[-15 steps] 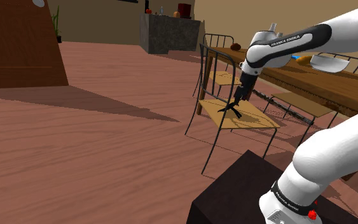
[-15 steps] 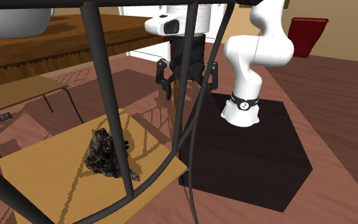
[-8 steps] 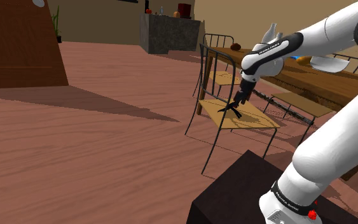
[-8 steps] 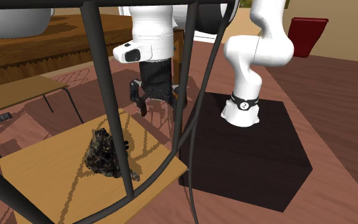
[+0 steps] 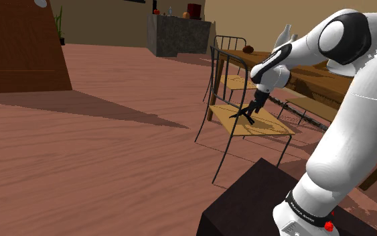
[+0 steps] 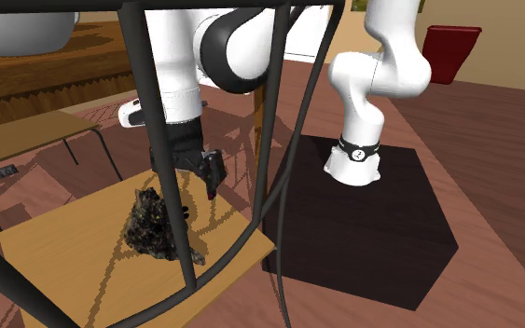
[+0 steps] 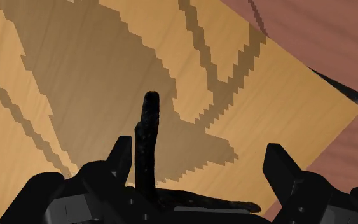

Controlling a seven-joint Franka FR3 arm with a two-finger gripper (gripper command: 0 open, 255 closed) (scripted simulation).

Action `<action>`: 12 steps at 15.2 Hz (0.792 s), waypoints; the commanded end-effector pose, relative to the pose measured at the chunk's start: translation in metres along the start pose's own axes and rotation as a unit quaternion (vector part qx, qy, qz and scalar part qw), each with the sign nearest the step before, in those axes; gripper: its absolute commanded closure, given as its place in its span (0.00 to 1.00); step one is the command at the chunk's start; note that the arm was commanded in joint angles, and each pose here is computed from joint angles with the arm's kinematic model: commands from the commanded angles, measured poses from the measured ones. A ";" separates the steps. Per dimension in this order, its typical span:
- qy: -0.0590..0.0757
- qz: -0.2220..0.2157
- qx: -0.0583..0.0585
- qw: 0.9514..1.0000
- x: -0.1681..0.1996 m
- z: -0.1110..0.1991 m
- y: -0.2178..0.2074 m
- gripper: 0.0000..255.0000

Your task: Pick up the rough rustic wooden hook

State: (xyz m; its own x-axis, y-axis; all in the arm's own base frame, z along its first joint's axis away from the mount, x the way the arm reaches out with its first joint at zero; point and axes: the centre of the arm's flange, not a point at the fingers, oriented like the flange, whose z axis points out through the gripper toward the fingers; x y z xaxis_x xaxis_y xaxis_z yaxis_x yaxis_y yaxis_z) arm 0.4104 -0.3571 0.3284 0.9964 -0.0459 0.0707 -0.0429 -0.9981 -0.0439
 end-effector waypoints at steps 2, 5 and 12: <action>0.006 0.009 0.005 1.000 0.011 0.023 0.033 0.00; 0.007 0.012 0.006 1.000 0.012 0.039 0.042 0.00; 0.007 0.012 0.006 1.000 0.010 0.068 0.044 0.00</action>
State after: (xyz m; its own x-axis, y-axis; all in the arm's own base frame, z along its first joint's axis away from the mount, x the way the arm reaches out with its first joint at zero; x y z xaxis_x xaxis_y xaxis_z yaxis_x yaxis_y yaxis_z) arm 0.4231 -0.3981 0.2611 0.9941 -0.0694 0.0833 -0.0647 -0.9962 -0.0583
